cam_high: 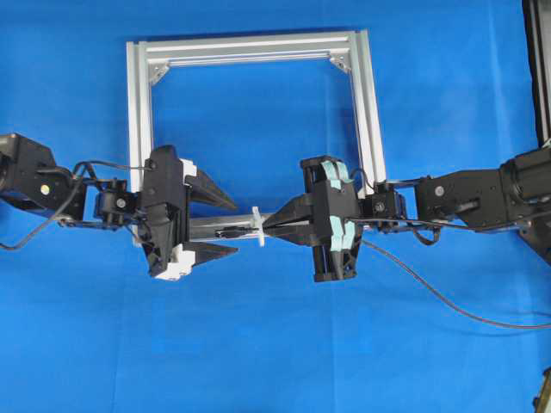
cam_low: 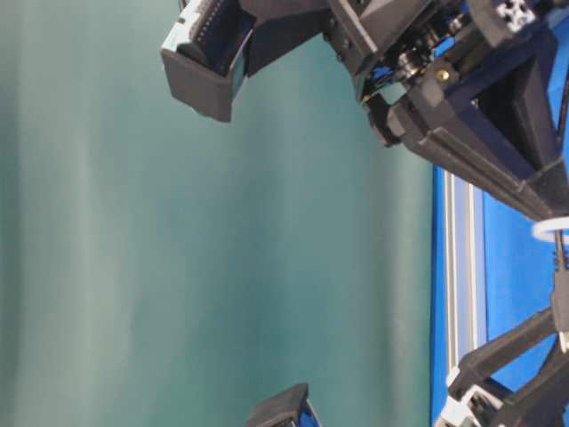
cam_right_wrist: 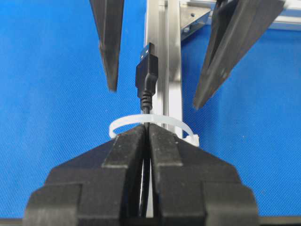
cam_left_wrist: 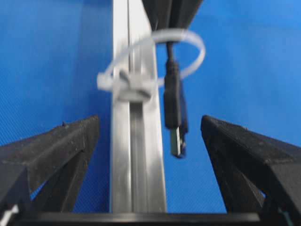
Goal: Insert the wire through the string loop located in the center.
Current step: 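Move the open left gripper to the plug emerging from the loop, then close the left gripper on the USB plug beyond the loop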
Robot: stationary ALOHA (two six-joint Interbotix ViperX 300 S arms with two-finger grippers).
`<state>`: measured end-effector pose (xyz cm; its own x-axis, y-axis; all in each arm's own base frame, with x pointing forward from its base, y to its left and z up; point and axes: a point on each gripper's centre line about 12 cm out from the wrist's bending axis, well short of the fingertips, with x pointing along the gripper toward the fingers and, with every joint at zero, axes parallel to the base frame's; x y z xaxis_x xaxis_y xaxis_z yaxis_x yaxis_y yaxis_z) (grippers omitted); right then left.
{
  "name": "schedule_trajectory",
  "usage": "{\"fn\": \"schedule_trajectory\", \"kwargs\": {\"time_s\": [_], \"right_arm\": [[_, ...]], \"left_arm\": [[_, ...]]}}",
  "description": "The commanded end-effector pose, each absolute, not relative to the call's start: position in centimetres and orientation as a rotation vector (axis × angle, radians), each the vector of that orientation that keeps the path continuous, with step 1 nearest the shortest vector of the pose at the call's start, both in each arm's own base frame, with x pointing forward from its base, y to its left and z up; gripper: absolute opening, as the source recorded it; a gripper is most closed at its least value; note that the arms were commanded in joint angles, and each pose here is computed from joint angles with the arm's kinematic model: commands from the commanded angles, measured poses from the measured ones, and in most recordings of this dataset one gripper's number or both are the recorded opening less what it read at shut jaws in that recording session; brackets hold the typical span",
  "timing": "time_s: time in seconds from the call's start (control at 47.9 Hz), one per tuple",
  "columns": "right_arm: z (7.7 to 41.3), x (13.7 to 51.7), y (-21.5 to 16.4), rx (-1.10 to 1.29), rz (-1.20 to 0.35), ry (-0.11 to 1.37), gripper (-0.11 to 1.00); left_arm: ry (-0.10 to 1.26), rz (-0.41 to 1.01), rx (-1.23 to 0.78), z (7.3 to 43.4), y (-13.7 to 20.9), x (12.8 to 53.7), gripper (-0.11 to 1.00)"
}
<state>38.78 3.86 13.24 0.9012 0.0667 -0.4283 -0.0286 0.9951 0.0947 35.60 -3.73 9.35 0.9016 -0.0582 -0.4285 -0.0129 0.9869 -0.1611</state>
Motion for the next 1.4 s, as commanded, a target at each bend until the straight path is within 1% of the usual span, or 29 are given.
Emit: {"fn": "schedule_trajectory", "kwargs": {"time_s": [0.0, 0.397, 1.379], "right_arm": [[14.40, 39.28, 3.98, 0.087, 0.054, 0.404, -0.02], [14.33, 39.24, 3.91, 0.088, 0.052, 0.407, -0.02], [14.41, 39.31, 3.92, 0.087, 0.053, 0.406, -0.02]], "left_arm": [[0.402, -0.032, -0.162, 10.40, -3.87, 36.23, 0.92], [0.377, -0.032, -0.162, 10.71, -3.85, 36.34, 0.92], [0.378, -0.032, -0.162, 10.69, -3.85, 36.33, 0.91]]}}
